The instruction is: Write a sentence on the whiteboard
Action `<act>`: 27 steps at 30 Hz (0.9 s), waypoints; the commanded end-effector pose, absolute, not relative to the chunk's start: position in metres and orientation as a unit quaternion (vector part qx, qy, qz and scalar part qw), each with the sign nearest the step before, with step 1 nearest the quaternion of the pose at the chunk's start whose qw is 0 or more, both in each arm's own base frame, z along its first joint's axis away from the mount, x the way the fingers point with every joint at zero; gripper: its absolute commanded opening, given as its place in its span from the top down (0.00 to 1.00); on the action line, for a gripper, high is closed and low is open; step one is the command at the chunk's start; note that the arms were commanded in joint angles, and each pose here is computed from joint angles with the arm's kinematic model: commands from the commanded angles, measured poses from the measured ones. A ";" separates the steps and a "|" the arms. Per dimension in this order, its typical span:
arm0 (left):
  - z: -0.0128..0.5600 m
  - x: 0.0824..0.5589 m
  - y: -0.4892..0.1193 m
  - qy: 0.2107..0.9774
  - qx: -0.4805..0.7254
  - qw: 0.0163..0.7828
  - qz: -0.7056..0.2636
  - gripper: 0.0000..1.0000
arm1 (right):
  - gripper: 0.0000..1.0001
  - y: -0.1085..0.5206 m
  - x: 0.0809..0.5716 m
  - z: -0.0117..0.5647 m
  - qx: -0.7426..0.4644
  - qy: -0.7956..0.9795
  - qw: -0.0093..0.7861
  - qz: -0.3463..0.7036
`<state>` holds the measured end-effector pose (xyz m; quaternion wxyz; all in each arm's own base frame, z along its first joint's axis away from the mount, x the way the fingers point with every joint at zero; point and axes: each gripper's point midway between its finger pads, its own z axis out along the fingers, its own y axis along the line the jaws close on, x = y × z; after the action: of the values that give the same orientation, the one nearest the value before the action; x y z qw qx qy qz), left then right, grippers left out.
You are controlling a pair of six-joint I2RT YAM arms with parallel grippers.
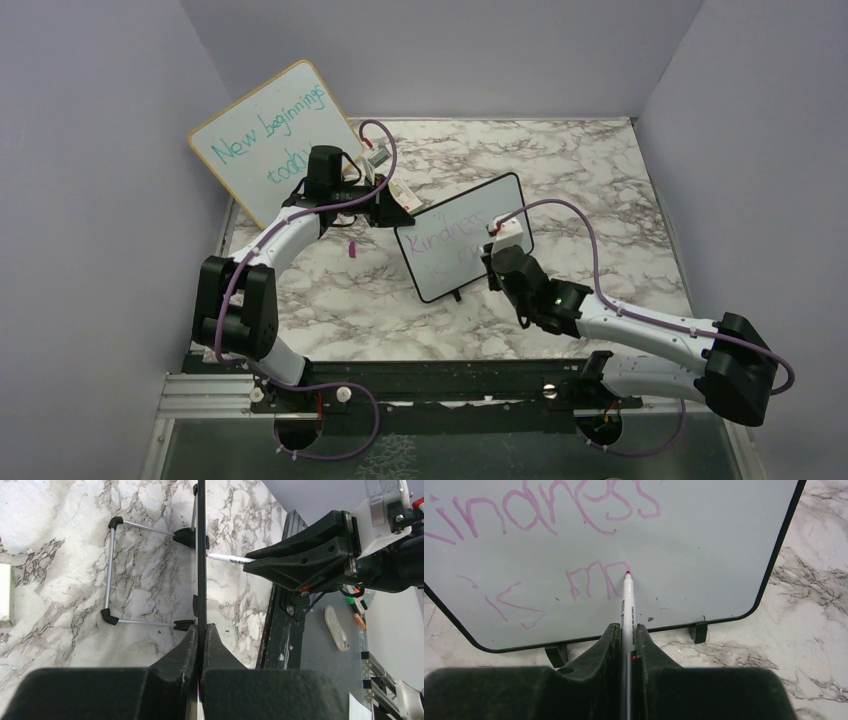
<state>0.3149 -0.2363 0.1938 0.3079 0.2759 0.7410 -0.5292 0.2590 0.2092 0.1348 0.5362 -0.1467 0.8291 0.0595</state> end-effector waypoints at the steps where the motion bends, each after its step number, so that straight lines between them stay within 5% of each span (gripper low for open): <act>1: 0.164 0.311 -0.235 0.772 0.256 0.272 -0.514 1.00 | 1.00 0.208 0.252 0.121 -0.148 0.848 0.505 0.062; 27: 0.162 0.312 -0.235 0.774 0.255 0.271 -0.512 1.00 | 1.00 0.208 0.245 0.125 -0.149 0.842 0.510 0.089</act>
<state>0.3149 -0.2363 0.1938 0.3079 0.2759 0.7410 -0.5292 0.2443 0.2029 0.1171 0.4988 -0.1474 0.8516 0.0644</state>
